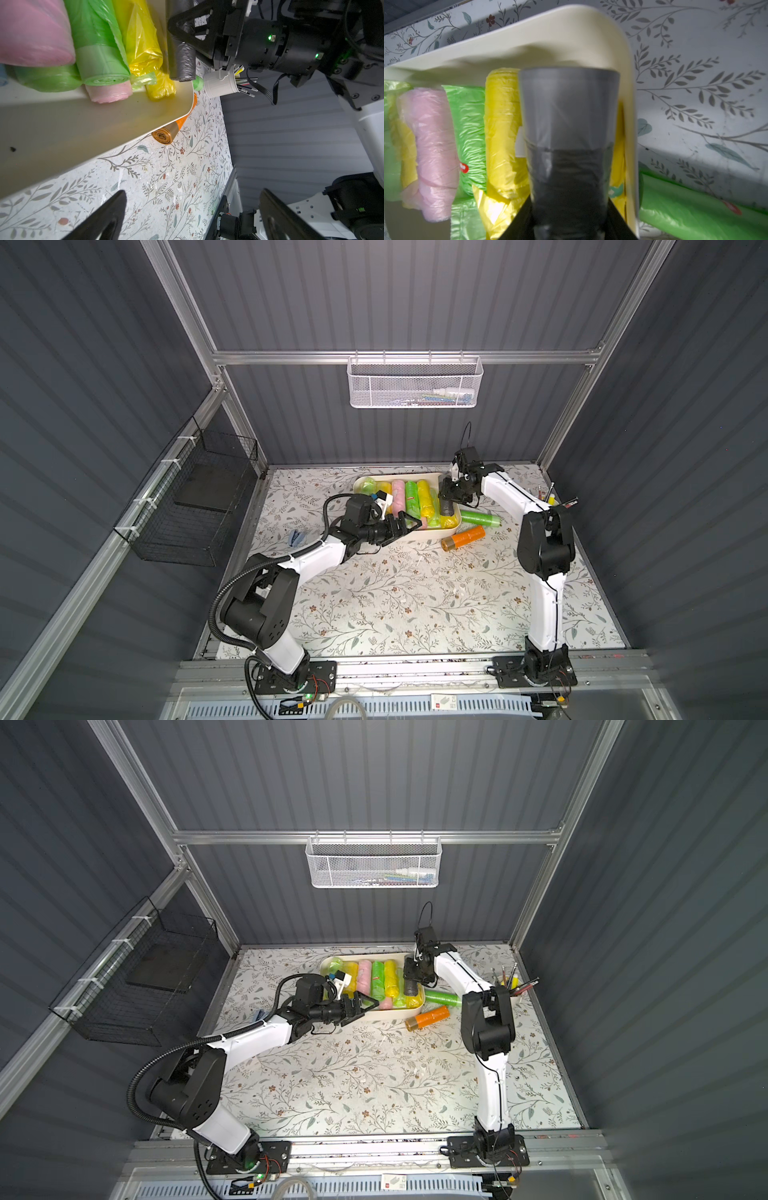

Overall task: Put the roll of trash bags into the storage box
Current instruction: Pick up the roll of trash bags from the center of the board, then place the roll of trash bags in the storage box.

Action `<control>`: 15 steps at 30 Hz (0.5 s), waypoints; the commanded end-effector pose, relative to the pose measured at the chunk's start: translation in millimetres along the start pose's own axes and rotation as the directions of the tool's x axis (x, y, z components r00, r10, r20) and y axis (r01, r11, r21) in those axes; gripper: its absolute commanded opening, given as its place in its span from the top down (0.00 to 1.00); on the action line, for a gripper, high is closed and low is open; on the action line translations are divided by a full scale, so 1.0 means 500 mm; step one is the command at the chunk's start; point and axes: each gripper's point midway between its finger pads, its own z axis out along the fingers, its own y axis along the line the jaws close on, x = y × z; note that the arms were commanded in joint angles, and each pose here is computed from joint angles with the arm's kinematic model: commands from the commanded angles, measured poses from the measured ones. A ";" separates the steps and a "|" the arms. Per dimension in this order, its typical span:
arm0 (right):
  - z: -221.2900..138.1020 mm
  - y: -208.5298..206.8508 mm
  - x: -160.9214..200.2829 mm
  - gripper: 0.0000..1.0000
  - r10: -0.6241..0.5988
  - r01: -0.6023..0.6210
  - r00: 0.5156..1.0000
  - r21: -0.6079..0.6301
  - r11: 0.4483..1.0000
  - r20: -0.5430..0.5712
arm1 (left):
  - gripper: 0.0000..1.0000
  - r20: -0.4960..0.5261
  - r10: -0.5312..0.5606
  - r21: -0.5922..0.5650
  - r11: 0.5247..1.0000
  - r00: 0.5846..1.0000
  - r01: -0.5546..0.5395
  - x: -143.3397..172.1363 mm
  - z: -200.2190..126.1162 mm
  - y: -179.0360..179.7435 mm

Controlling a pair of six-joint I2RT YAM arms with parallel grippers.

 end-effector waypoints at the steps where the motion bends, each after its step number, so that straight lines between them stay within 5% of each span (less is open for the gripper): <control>1: -0.004 0.021 -0.007 0.41 -0.038 0.038 0.999 -0.017 0.999 -0.012 | 0.00 0.003 0.036 -0.016 0.999 0.999 -0.036 -0.002 -0.008 -0.011; 7: -0.088 0.010 -0.035 0.10 -0.051 0.048 0.995 0.045 0.998 0.088 | 0.00 0.005 0.050 -0.032 0.998 0.999 -0.050 -0.006 -0.005 -0.006; 15: -0.251 -0.040 -0.015 0.01 -0.034 0.010 0.981 0.126 0.992 0.189 | 0.00 -0.098 0.240 -0.193 0.947 0.966 -0.255 0.008 0.024 -0.013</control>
